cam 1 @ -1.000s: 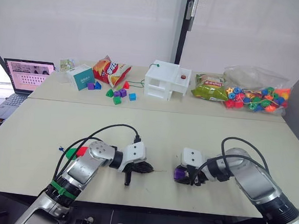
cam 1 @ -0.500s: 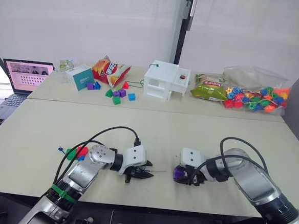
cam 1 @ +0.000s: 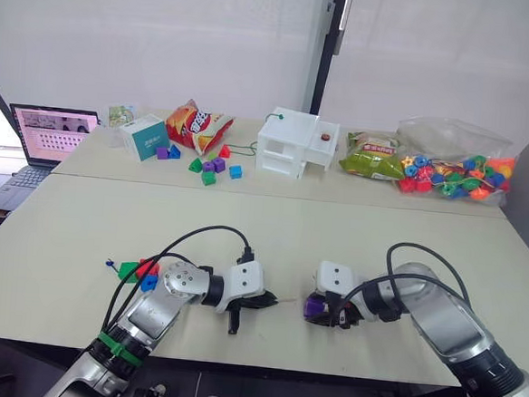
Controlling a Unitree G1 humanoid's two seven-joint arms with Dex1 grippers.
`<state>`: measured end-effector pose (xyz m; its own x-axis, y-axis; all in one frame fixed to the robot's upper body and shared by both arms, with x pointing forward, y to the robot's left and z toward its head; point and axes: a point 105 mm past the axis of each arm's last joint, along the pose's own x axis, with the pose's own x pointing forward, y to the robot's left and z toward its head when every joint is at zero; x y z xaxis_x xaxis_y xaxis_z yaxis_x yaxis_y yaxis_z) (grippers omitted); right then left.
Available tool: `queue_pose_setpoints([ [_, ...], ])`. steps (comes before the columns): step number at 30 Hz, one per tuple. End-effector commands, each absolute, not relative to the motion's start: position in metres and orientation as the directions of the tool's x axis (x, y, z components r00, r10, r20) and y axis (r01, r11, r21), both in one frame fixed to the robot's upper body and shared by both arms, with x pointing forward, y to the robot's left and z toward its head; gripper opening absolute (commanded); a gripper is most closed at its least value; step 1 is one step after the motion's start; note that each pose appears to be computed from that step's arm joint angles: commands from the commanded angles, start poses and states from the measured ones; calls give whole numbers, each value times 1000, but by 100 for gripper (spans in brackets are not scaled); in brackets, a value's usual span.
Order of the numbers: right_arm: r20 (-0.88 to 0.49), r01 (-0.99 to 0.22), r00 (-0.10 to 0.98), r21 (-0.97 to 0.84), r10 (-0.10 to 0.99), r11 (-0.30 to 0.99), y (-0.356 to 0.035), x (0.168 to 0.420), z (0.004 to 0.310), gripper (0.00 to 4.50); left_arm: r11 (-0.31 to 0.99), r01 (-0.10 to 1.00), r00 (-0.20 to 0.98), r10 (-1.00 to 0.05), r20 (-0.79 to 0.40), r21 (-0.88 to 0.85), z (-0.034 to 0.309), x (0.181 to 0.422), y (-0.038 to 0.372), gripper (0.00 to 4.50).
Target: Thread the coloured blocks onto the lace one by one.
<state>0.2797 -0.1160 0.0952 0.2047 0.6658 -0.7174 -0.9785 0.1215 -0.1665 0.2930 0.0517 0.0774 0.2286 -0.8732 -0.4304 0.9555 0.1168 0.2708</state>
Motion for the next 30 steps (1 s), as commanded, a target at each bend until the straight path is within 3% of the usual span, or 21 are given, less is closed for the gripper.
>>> queue_pose_setpoints([
  [1,-702,-978,198,-188,684,91,-108,278,104,137,93,963,189,-901,-391,251,100,288,45,6],
  [9,-710,-981,177,-184,681,63,-104,276,101,137,-18,983,71,-882,-466,183,119,273,41,6],
  [30,-724,-983,156,-179,672,36,-104,274,99,137,8,974,139,-809,-571,226,105,281,42,6],
])
